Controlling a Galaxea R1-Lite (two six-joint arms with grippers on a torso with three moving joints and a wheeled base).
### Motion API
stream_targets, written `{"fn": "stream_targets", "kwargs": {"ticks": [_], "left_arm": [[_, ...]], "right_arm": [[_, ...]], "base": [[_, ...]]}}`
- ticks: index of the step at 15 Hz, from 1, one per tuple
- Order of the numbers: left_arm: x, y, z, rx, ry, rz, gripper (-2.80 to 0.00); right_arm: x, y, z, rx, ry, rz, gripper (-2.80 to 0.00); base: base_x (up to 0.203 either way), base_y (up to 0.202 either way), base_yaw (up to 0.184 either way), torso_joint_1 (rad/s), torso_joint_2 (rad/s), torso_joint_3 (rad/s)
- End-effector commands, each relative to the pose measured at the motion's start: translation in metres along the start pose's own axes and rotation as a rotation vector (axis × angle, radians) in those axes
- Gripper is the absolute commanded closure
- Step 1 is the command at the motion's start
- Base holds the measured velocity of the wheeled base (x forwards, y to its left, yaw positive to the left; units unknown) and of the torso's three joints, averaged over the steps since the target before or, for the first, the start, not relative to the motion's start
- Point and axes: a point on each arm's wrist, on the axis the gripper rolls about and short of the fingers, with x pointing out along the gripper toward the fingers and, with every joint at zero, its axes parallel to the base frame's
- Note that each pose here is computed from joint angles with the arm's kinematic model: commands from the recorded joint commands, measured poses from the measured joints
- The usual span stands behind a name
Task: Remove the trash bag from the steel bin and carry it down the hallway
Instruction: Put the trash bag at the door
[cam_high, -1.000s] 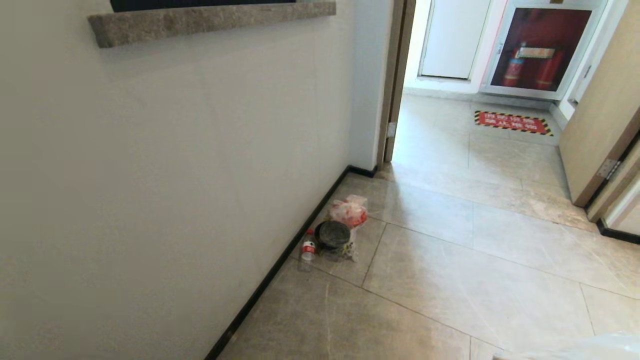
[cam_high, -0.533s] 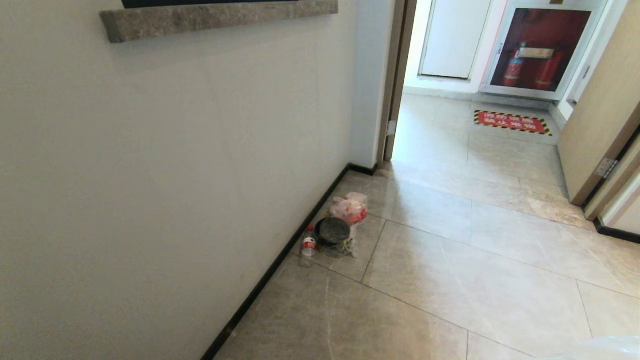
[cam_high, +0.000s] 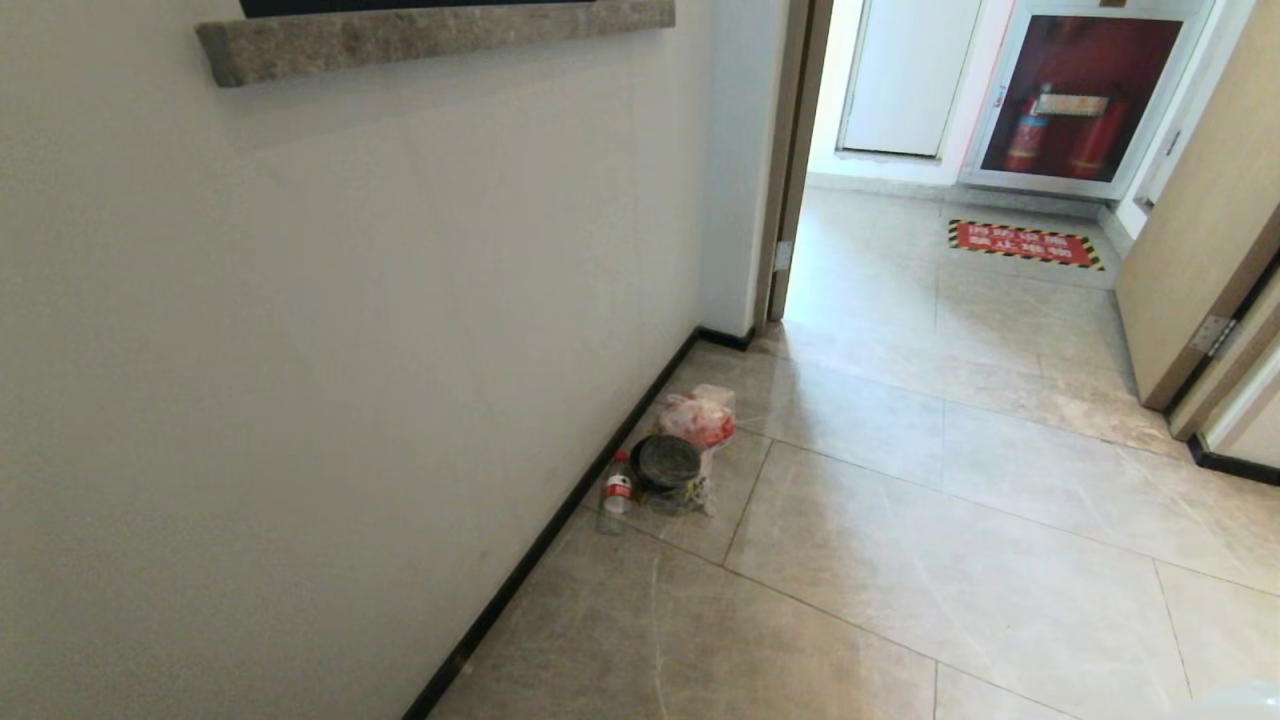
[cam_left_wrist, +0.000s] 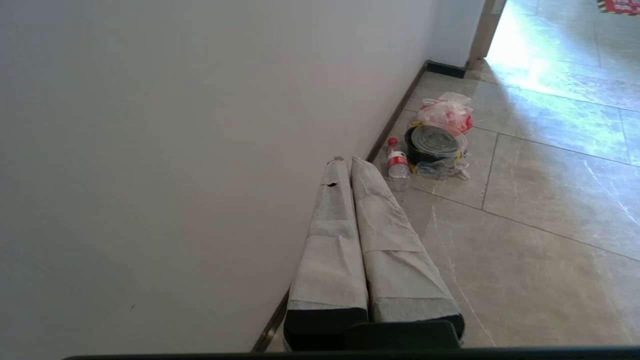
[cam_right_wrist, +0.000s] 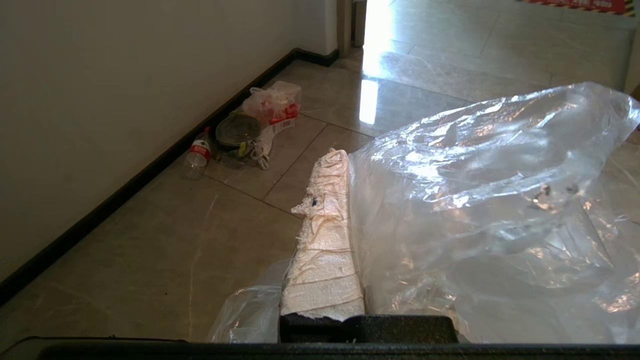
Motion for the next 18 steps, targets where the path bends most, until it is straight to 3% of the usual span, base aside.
{"fn": "stream_targets", "kwargs": {"ticks": [1, 5, 18], "left_arm": [[0.0001, 0.0, -0.0004, -0.001, 0.002, 0.001, 0.0], [0.0001, 0.0, -0.0004, -0.001, 0.002, 0.001, 0.0], [0.0, 0.0, -0.0004, -0.001, 0.0, 0.001, 0.0]], "right_arm": [[0.0001, 0.0, -0.0004, 0.005, 0.001, 0.001, 0.0], [-0.0003, 0.0, -0.0005, 0.006, 0.01, 0.0, 0.0], [-0.0001, 0.0, -0.0003, 0.006, 0.005, 0.0, 0.0]], "base": [[0.0, 0.0, 0.0, 0.0, 0.0, 0.0], [0.003, -0.001, 0.024, 0.001, 0.0, 0.0], [0.001, -0.008, 0.171, 0.001, 0.0, 0.002]]}}
